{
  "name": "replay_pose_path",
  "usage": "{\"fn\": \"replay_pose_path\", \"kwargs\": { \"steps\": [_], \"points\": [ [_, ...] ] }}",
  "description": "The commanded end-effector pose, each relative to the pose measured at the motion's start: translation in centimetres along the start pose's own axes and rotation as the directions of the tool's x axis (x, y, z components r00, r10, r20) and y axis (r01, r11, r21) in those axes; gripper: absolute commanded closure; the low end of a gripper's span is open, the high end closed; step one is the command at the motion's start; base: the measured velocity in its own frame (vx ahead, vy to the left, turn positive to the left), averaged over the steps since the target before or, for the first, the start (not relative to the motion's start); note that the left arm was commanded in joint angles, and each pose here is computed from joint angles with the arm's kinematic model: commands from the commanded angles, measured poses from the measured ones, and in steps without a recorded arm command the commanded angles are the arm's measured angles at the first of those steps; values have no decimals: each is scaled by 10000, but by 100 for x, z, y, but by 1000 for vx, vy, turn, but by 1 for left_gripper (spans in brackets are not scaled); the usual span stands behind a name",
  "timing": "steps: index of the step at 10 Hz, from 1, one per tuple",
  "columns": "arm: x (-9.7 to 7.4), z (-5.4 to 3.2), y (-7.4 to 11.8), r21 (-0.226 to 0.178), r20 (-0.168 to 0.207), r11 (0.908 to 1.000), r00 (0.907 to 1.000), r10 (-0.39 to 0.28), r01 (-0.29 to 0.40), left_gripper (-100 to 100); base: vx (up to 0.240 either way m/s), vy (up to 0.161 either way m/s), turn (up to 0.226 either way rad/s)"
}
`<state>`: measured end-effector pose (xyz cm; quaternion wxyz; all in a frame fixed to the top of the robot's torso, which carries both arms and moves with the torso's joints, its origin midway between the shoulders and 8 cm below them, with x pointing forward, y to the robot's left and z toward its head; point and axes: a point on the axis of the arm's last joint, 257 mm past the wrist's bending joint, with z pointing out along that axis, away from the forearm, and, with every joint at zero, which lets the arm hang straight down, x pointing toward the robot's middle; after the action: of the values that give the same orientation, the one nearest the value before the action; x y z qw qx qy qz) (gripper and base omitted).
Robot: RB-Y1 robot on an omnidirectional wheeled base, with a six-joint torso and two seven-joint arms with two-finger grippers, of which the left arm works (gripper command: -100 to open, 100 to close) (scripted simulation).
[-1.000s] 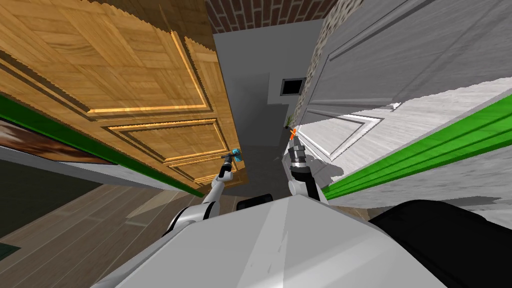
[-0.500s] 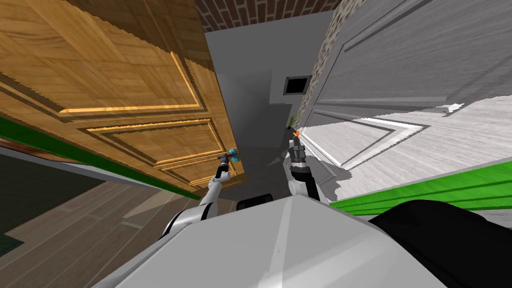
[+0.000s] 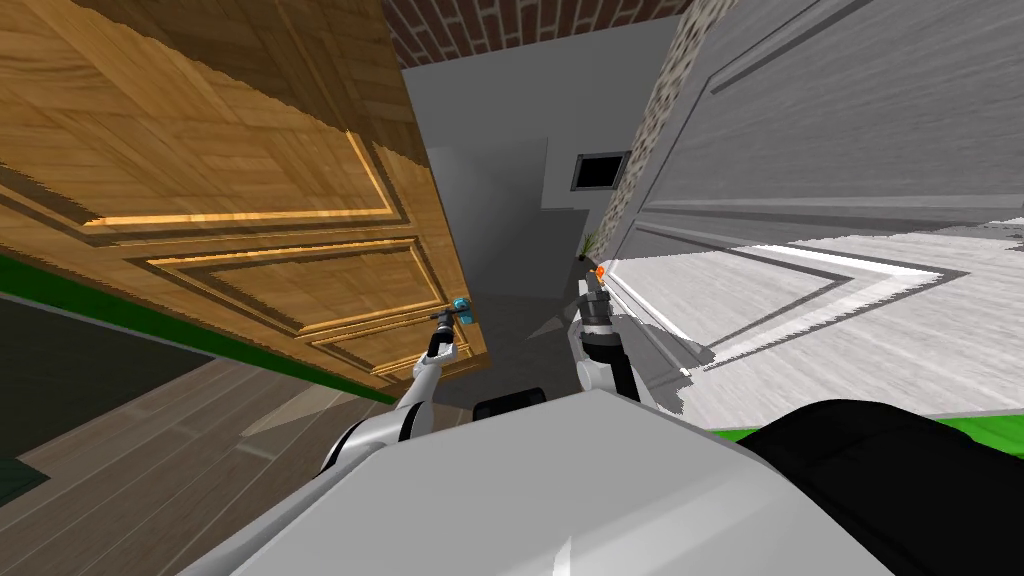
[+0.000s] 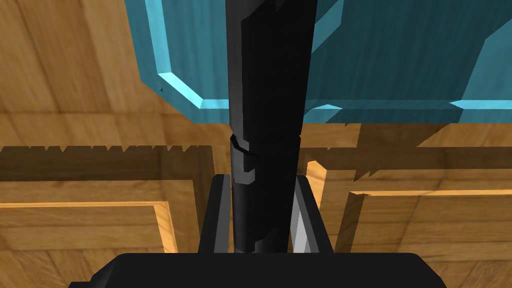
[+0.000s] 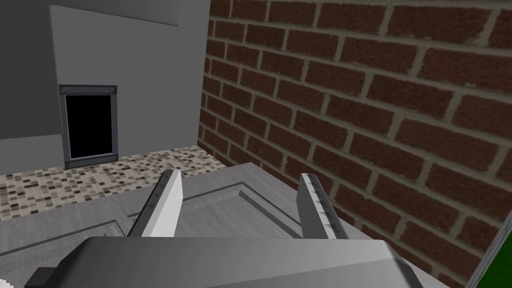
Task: Push the door open
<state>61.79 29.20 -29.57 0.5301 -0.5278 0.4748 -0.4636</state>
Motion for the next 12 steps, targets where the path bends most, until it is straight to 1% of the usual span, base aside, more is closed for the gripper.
{"fn": "replay_pose_path", "kwargs": {
  "steps": [1, 5, 6, 7, 8, 9, 11, 12],
  "points": [
    [-135, 21, -40, 93, 226, 10000, 9997, -3, 1, 100, 154, -158, 113],
    [-306, 10, -30, 83, 597, 9999, 9982, -117, 112, 100, 161, -109, 70],
    [-337, 7, -27, 80, 666, 9999, 9977, -141, 136, 100, 162, -86, 55],
    [-359, -10, 4, -5, 684, 9999, 9976, -107, 108, 100, 70, -28, 42],
    [-471, -6, -21, 50, 871, 9999, 9961, -106, 102, 100, 127, -17, 42],
    [-499, -9, -20, 50, 922, 9999, 9957, -108, 104, 100, 143, -55, 46],
    [-636, -22, -17, 53, 1165, 9999, 9931, -117, 111, 100, 168, -74, 52],
    [-675, -26, -17, 54, 1234, 9999, 9923, -119, 113, 100, 188, -93, 66]
  ]
}}
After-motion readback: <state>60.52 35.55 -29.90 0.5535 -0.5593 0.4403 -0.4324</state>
